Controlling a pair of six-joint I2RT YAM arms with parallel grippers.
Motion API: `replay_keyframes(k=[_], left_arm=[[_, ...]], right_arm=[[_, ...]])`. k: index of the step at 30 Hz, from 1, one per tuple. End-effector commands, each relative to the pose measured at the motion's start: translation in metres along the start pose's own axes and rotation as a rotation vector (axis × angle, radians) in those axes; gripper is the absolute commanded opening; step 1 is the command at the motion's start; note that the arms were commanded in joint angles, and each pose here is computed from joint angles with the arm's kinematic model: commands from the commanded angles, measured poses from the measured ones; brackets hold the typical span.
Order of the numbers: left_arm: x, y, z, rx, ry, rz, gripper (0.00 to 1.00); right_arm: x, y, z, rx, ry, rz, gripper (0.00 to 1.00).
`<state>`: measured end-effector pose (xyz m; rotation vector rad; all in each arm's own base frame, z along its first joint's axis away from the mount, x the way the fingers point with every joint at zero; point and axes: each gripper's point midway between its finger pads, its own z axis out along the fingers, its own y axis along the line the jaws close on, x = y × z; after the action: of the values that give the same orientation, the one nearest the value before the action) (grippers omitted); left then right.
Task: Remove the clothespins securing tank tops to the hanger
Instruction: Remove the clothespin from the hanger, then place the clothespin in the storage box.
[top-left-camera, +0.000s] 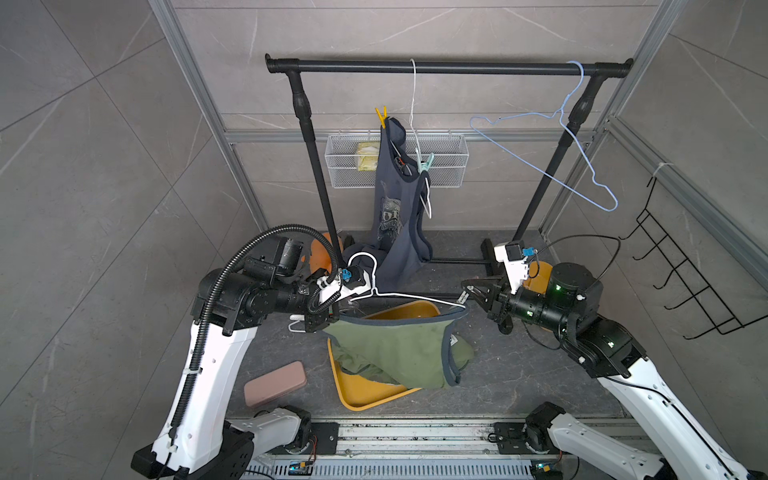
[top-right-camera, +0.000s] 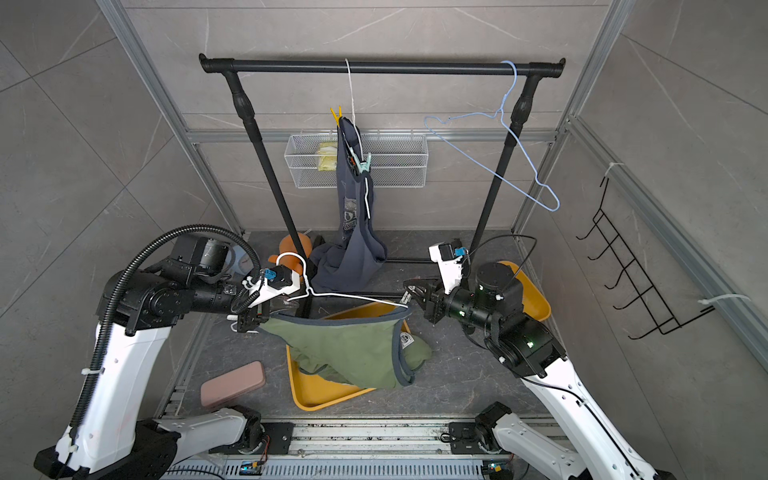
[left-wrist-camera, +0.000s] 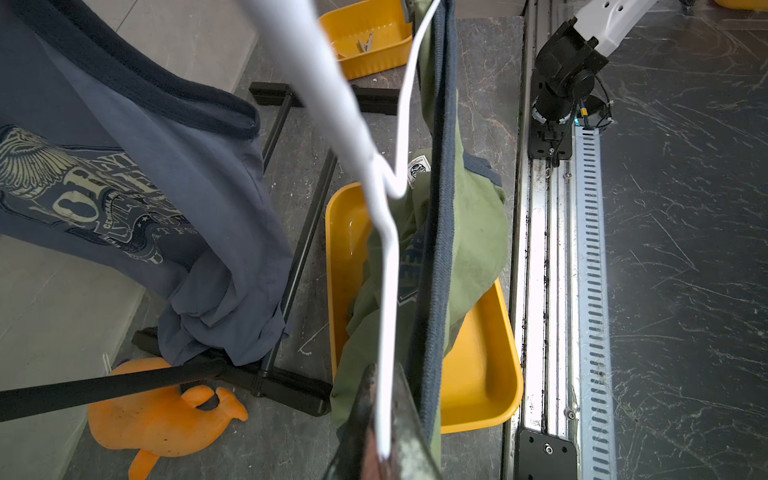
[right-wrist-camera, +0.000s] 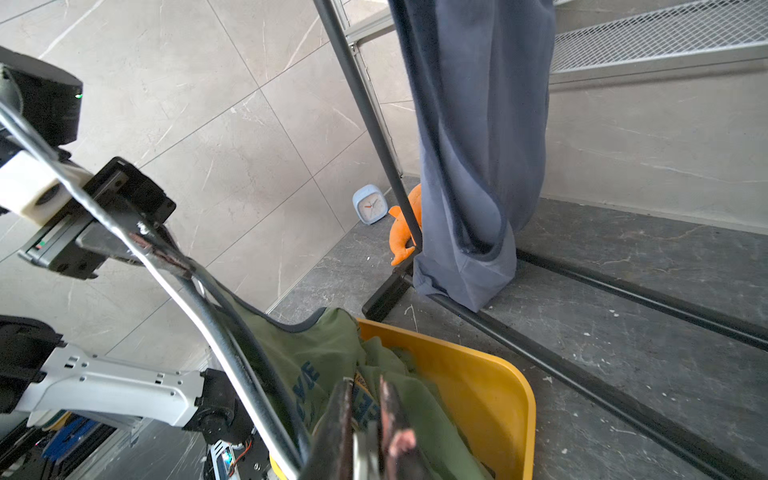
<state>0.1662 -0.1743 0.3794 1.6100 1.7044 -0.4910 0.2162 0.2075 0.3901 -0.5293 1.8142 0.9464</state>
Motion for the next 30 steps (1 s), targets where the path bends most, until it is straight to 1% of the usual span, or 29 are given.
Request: replay_keyframes(k=[1,7,11,12,15,19,23,30], left_arm=[[-0.007,-0.003,-0.005,-0.006,-0.028,0.041,0.00],[-0.013,-0.003,-0.012,-0.022,-0.044,0.050,0.00],[-0.019,-0.004,-0.016,-0.026,-0.066,0.054,0.00],[-0.020,-0.004,-0.017,-0.025,-0.070,0.054,0.00],[-0.022,-0.001,-0.017,-0.031,-0.075,0.051,0.00],[-0.024,0.000,-0.015,-0.028,-0.080,0.048,0.00],[-0.022,0.002,-0.012,-0.024,-0.081,0.043,0.00],[-0.026,-0.001,-0.012,-0.012,-0.108,0.036,0.00]], right_arm=[[-0.009,0.022,-0.029,-0.038,-0.010,-0.074,0.00],[0.007,0.020,-0.055,0.025,0.035,-0.118,0.00],[0.013,0.022,-0.063,0.024,0.043,-0.122,0.00],[0.014,0.018,-0.064,0.046,0.039,-0.117,0.00],[0.020,-0.013,-0.060,0.202,0.062,-0.087,0.00],[0.033,-0.049,-0.046,0.355,0.115,-0.041,0.00],[0.048,-0.099,-0.036,0.576,0.117,0.018,0.00],[0.076,-0.171,-0.018,0.894,0.159,0.029,0.00]])
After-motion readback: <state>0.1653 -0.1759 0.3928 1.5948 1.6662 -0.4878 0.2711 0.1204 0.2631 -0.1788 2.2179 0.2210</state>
